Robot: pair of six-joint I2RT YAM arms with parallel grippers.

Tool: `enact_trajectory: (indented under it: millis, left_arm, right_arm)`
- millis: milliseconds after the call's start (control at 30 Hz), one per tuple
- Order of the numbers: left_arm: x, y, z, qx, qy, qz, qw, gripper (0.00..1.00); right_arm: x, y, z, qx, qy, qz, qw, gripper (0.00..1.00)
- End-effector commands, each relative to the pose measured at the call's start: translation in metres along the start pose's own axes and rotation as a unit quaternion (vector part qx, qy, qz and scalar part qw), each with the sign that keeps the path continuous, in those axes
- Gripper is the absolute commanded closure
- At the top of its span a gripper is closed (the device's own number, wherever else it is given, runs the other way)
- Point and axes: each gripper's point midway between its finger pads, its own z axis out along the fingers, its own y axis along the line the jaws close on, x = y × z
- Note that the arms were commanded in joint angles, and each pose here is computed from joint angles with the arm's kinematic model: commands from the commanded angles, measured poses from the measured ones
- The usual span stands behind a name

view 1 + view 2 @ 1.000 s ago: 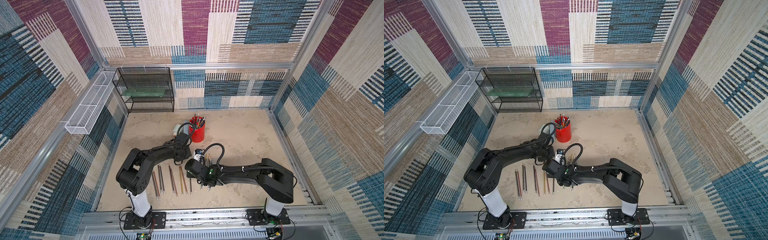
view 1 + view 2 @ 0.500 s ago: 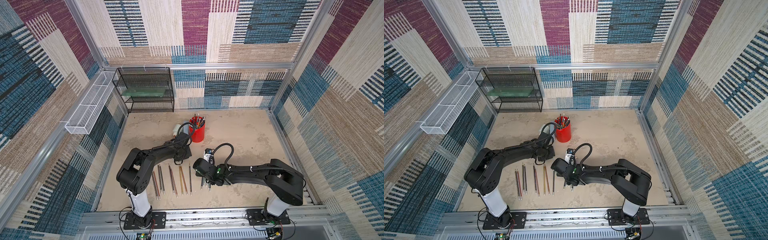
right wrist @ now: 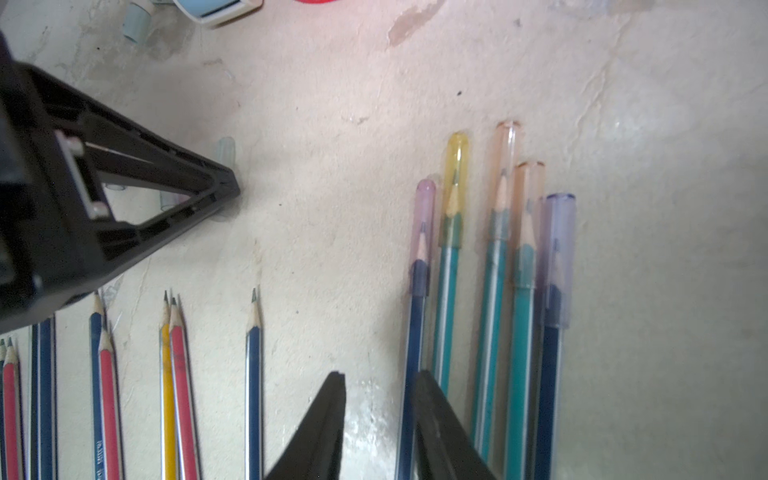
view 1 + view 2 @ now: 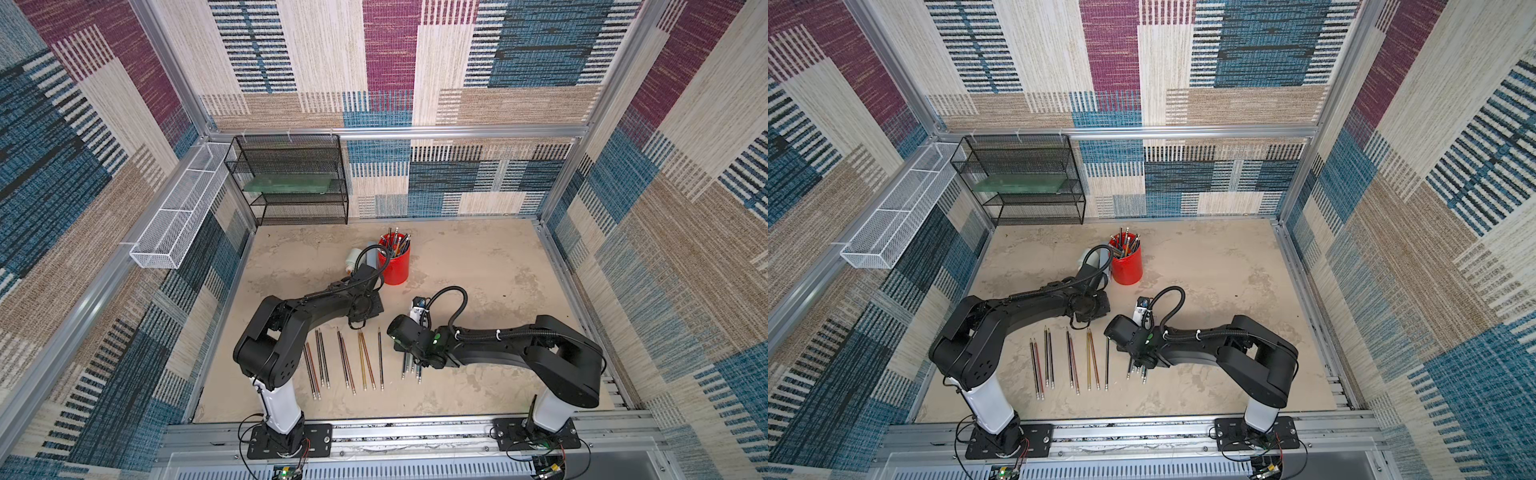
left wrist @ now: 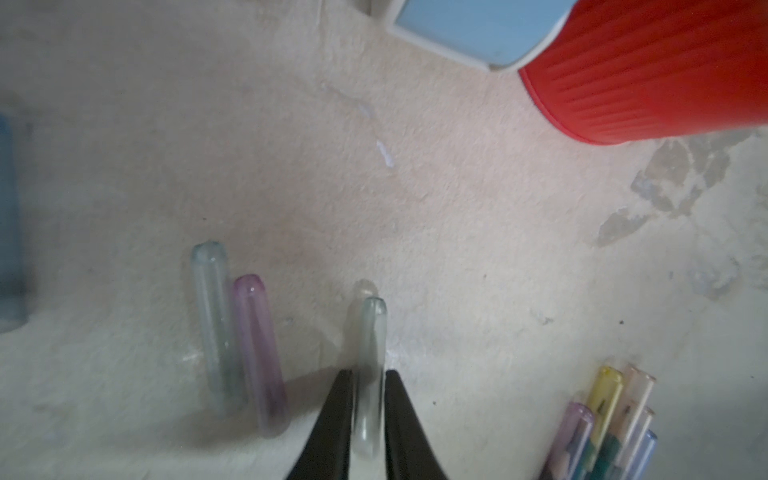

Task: Remove the protective cover of the pencils
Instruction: Place the protective sleeve at the center of the board, then pick up the pencil from the center of the board.

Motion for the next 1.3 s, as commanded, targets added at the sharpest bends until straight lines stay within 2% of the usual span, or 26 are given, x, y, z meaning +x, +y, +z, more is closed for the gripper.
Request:
enact_trajectory:
  millis: [0, 567, 1267]
  left_arm:
    - [0.0, -0.002, -0.001, 0.004, 0.004, 0.008, 1.0, 0.77]
    - [0.0, -0.005, -0.005, 0.013, 0.001, 0.009, 1.0, 0.76]
    - [0.0, -0.006, -0.026, 0.032, -0.016, 0.006, 0.999, 0.73]
  right_arm:
    - [-0.002, 0.0, 0.002, 0.004, -0.004, 0.002, 1.0, 0.67]
    - [0.0, -0.004, 0.008, 0.021, 0.003, 0.001, 1.0, 0.67]
    - [0.012, -0.003, 0.029, 0.057, 0.03, -0.033, 0.997, 0.68]
